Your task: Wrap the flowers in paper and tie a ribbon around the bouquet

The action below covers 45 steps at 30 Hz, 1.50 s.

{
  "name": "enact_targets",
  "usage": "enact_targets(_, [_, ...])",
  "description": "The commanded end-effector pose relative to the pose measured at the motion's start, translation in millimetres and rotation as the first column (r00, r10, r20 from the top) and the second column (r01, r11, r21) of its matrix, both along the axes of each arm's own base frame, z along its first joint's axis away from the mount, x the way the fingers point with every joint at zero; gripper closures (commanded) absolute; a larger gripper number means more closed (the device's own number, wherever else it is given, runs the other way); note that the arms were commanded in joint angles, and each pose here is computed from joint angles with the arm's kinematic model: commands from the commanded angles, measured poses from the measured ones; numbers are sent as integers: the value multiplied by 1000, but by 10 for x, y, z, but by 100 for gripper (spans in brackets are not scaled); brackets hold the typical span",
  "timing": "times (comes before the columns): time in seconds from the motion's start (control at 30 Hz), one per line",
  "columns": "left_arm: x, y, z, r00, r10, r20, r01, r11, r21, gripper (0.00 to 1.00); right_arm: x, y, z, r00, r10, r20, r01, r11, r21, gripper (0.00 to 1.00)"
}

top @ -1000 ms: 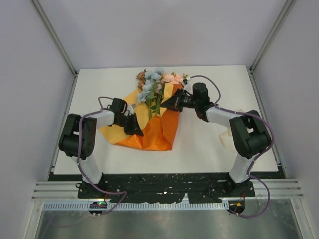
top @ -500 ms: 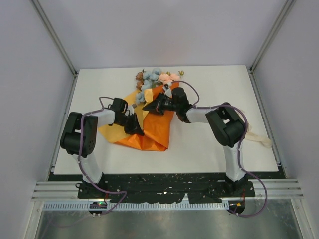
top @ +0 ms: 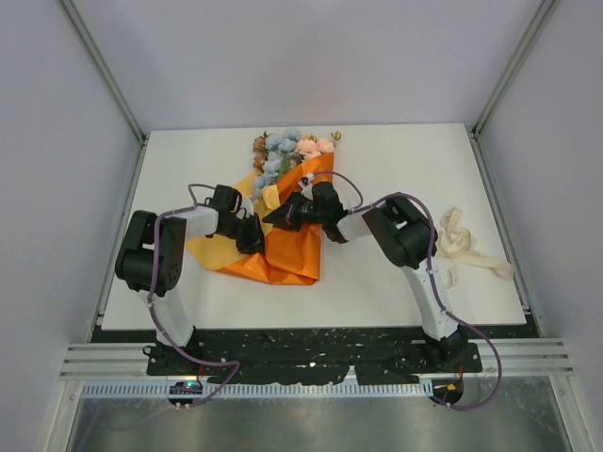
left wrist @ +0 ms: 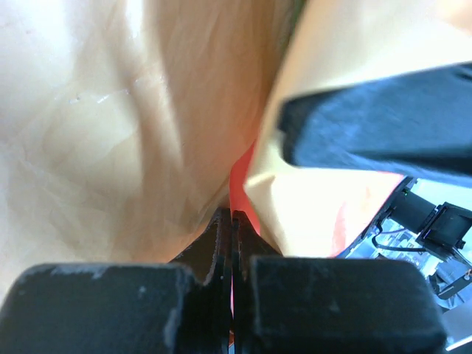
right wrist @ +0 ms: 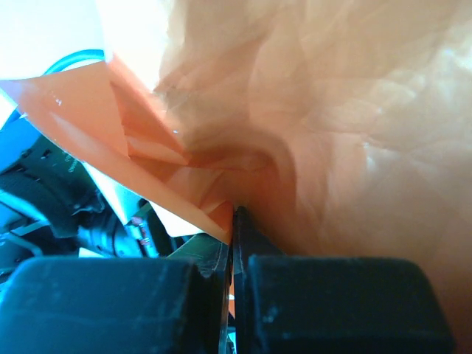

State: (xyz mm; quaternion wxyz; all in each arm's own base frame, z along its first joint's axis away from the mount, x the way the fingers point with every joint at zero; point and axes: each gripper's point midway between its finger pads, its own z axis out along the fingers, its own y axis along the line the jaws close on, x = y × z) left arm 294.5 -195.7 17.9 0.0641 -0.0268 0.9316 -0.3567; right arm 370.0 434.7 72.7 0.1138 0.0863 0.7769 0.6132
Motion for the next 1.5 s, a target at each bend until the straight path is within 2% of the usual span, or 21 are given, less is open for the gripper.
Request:
enact_targets(0.0, [156, 6, -28, 999, 9, 52, -10, 1000, 21, 100, 69, 121, 134, 998, 1, 58, -5, 998, 58, 95])
enact_targets(0.03, [155, 23, -11, 998, 14, 55, -15, 1000, 20, 96, 73, 121, 92, 998, 0, 55, -3, 999, 54, 95])
enact_targets(0.13, [164, 84, 107, 997, 41, 67, -41, 999, -4, 73, 70, 110, -25, 999, 2, 40, -3, 999, 39, 94])
enact_targets(0.4, [25, 456, 497, 985, 132, 112, -123, 988, -90, 43, 77, 99, -241, 1000, -9, -2, 9, 1000, 9, 95])
enact_targets(0.5, [-9, 543, 513, 980, 156, 126, -143, 984, -108, 41, 69, 101, -250, 1000, 0, 6, 0, 1000, 5, 95])
enact_targets(0.6, [111, 601, 509, 964, 193, 182, -173, 977, -122, 40, 57, 130, -82, 999, 10, 46, -11, 1000, 27, 95])
enact_targets(0.83, [176, 631, 320, 965, 214, 150, -198, 973, -114, 44, 47, 191, 326, 993, 8, 121, -17, 998, 68, 94])
enact_targets(1.0, [324, 596, 452, 953, 215, 212, -184, 970, -156, 49, -19, 241, 104, 994, 35, 108, -36, 999, 9, 95])
enact_targets(1.1, [430, 589, 595, 937, 221, 270, -178, 968, -174, 47, -28, 232, -169, 996, 42, 78, -40, 999, -30, 95])
enact_targets(1.23, [612, 589, 791, 915, 238, 325, -182, 964, -192, 42, -13, 232, -293, 995, 46, 86, -42, 998, -53, 94])
enact_targets(1.27, [658, 597, 824, 910, 243, 336, -187, 964, -191, 41, -4, 225, -318, 996, 45, 83, -40, 997, -60, 92])
enact_targets(1.33, [765, 606, 891, 898, 263, 352, -204, 959, -197, 39, -6, 235, -336, 994, 54, 92, -47, 996, -71, 75])
enact_targets(1.37, [855, 722, 913, 886, 303, 351, -244, 948, -203, 36, -6, 231, -345, 994, 54, 95, -47, 996, -74, 60])
enact_targets(1.4, [907, 751, 928, 882, 320, 347, -261, 943, -206, 33, 4, 223, -361, 994, 50, 94, -43, 996, -78, 53])
enact_targets(1.43, [992, 784, 974, 867, 338, 366, -276, 937, -213, 29, -1, 226, -375, 994, 52, 97, -45, 996, -83, 40])
enact_targets(1.47, [1050, 814, 997, 858, 356, 370, -293, 931, -216, 27, 2, 223, -391, 994, 50, 95, -42, 995, -87, 37])
